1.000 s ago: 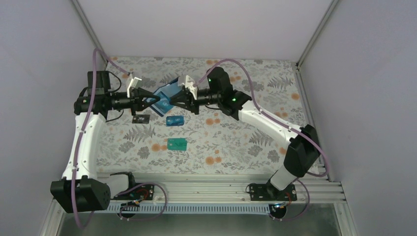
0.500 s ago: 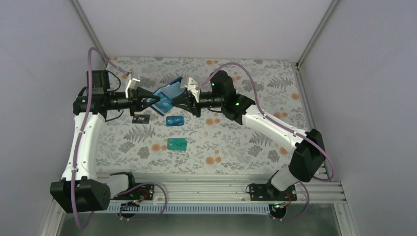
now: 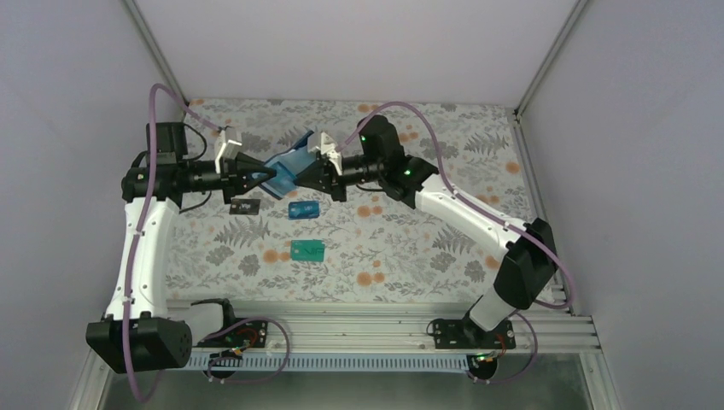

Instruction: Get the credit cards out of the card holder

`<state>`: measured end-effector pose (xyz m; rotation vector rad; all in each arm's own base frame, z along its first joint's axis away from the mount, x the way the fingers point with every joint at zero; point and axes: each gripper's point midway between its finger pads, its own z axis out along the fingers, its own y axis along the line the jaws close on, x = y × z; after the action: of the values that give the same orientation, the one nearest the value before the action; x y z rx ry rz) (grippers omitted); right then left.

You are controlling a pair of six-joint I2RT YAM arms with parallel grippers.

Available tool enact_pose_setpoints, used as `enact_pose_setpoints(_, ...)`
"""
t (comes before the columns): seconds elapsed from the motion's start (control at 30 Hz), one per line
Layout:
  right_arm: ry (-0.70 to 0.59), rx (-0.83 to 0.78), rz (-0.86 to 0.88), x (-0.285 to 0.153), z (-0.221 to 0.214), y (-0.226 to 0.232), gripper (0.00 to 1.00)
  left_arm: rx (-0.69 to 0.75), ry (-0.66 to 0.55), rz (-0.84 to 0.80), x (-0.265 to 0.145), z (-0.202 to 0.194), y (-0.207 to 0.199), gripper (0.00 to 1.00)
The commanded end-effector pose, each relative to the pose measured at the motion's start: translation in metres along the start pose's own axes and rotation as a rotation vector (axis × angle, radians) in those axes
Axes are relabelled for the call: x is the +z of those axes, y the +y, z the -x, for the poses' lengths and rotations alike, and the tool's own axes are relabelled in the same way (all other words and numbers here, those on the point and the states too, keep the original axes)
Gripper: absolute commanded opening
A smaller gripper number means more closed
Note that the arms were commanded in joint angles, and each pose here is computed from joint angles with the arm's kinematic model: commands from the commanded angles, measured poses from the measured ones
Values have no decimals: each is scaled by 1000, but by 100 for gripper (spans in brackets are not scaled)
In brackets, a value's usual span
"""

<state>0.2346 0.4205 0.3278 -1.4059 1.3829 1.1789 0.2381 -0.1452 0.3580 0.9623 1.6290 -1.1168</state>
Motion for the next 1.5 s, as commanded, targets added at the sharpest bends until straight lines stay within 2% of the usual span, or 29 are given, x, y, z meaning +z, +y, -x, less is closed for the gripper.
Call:
enact_pose_setpoints(0.0,-54,-58,39,-5,17,20,4,42,-47,-87,2,9,-21,2)
enact_pose_setpoints(0.3,-18,11,-126,-19,8,-16,4,11,-39,-80,6,-3,-14,2)
enact_pose_setpoints(0.63,-23,40,-85,-18,8,-13,4,-58,-54,-107,9,-7,-7,3)
enact_pose_setpoints(0.77,-25,47,-74,-22,10,-11,4,-63,-57,-116,9,-9,-7,9)
enact_pose_setpoints(0.97,-31,39,-86,-27,17,-12,4,-74,-56,-117,9,-11,-6,10)
enact_pose_setpoints(1.07,-30,42,-100,-29,17,-16,4,-70,-58,-124,9,-10,-8,17)
enact_pose_setpoints(1.3,-36,38,-101,-32,20,-15,4,-70,-62,-134,9,-10,-10,18)
enact_pose_setpoints(1.47,-40,28,-110,-38,24,-14,4,-69,-62,-137,9,-11,-11,22)
